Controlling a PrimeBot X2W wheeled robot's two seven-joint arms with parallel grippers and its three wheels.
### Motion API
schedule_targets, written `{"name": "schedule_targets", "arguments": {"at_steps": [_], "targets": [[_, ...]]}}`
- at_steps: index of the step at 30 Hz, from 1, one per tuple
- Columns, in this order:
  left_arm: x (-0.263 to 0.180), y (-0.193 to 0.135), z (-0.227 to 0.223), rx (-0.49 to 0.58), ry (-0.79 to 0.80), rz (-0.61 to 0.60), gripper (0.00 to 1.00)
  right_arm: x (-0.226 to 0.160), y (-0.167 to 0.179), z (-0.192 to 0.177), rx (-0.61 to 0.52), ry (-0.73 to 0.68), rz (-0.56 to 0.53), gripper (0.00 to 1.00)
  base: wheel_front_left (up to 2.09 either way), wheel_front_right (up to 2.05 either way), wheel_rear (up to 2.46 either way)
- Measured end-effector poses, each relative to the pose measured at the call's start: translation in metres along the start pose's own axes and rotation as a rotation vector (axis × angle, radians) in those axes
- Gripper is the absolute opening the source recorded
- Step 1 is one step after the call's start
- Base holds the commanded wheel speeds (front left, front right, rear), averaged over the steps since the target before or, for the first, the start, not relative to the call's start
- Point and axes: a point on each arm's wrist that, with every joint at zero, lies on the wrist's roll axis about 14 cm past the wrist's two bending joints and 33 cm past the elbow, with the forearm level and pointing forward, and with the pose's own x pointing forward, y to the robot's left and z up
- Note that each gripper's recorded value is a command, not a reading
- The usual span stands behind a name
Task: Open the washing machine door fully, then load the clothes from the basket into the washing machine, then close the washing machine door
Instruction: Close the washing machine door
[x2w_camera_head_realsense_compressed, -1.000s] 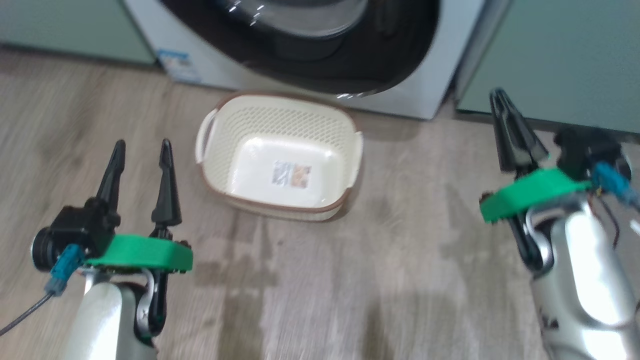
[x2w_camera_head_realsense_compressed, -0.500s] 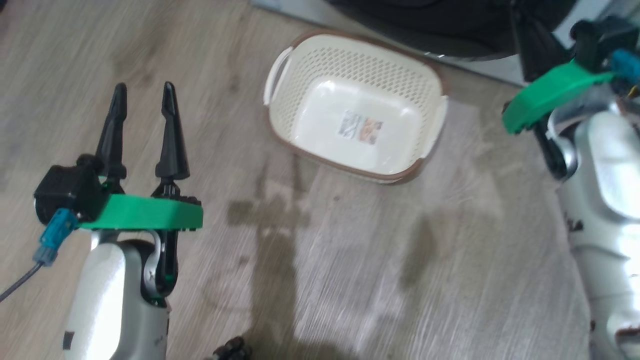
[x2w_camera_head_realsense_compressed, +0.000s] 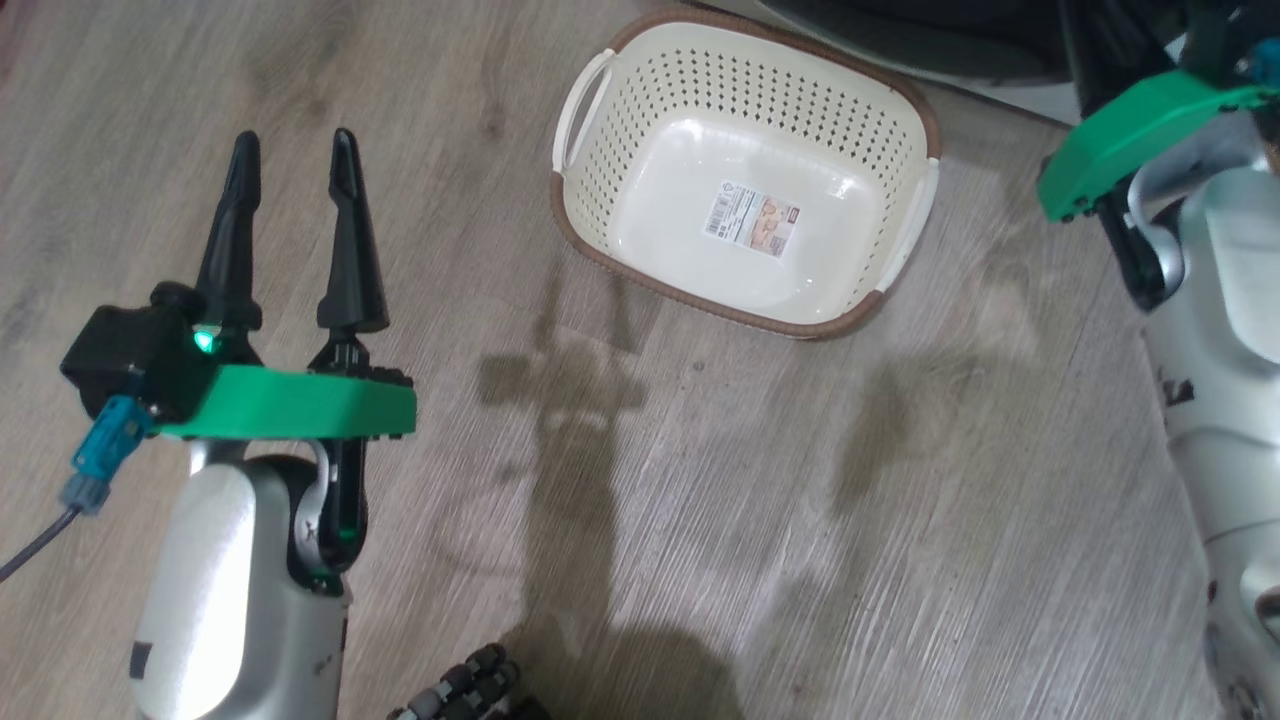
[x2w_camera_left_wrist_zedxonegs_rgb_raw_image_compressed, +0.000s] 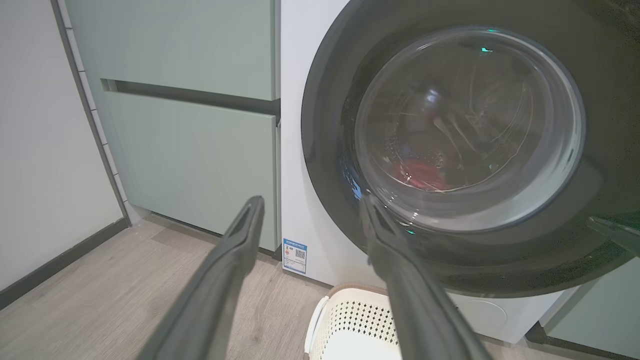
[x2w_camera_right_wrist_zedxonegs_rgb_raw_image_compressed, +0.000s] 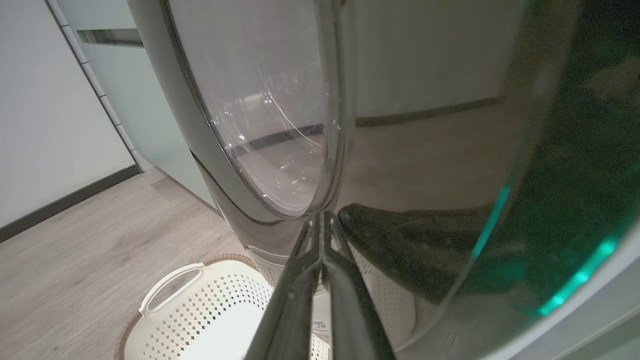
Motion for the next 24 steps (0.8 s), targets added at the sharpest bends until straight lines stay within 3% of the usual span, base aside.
{"name": "schedule_targets", "arguments": {"at_steps": [24], "targets": [[0.012,-0.006,-0.023,0.001,0.047,-0.004,1.00,0.047,-0.065,0.030,-0.020,-0.082,-0.135,0.00,0.00,0.00,0.00]]}}
